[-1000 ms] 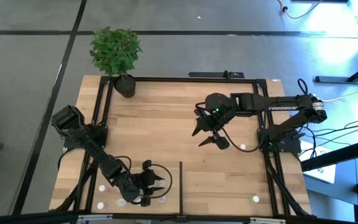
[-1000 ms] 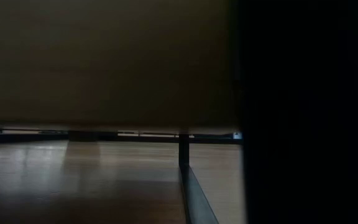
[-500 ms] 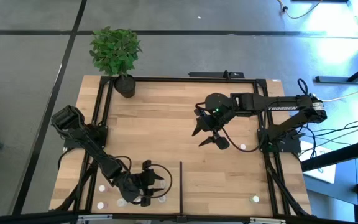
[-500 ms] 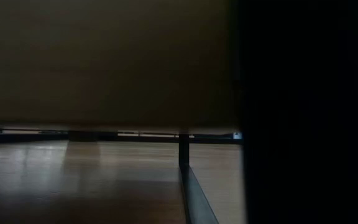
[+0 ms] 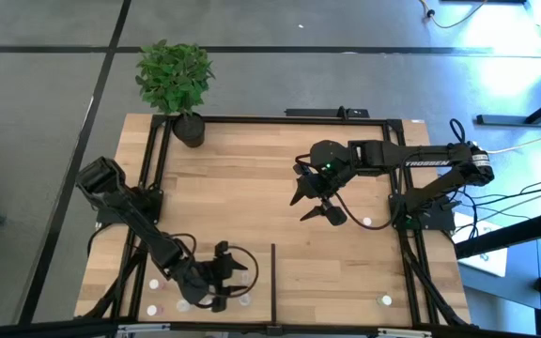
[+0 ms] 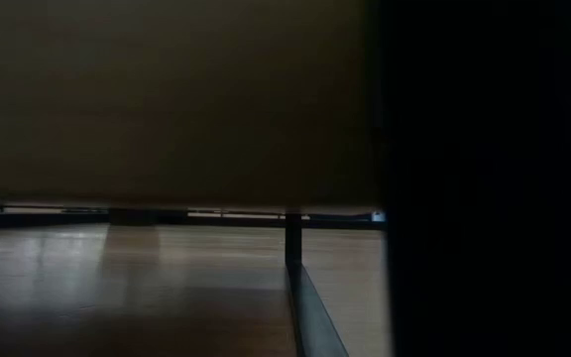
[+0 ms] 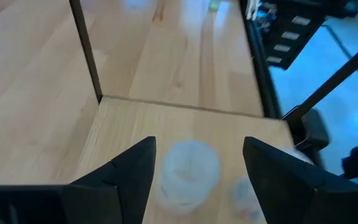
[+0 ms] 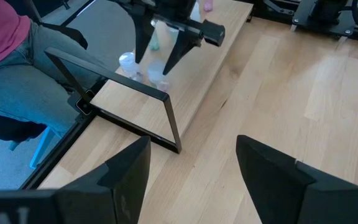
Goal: Pick and place medicine bottles onto shelf by color
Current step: Put the pink pill bottle on the shelf aligned with the other pink pill bottles
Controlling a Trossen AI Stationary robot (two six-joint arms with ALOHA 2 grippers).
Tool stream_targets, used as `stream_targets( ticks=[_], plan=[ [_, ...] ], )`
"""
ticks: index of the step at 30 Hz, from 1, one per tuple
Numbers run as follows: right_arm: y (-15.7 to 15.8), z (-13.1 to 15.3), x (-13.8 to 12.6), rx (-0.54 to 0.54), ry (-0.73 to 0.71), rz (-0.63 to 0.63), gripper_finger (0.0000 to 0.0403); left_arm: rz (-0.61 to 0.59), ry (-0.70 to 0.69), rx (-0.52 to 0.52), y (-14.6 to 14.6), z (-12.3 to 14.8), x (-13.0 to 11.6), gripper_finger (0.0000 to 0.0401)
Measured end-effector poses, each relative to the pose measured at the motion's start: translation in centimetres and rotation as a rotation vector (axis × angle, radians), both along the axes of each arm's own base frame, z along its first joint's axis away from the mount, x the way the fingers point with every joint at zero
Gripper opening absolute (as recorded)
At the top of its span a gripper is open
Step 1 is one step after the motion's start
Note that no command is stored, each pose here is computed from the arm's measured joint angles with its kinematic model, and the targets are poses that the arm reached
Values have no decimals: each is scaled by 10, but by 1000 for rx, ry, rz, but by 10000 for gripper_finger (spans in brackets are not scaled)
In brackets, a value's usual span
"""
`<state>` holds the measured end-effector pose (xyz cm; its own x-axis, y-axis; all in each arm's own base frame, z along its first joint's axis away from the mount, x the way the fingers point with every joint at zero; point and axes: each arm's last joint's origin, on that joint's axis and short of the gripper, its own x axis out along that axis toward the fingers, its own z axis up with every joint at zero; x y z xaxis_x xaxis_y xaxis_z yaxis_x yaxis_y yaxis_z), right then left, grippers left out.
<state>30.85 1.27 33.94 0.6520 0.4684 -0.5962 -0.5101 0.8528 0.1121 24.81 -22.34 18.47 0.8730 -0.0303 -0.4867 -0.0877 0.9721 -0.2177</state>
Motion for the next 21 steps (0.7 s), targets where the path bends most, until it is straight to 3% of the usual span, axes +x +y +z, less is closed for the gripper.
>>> stream_targets(
  ticks=[14,21],
  plan=[
    [0,0,0,0,0,0,239,-104,-114,81,20,64,-25,232],
    [0,0,0,0,0,0,239,-30,-84,175,47,86,-46,232]
  ],
)
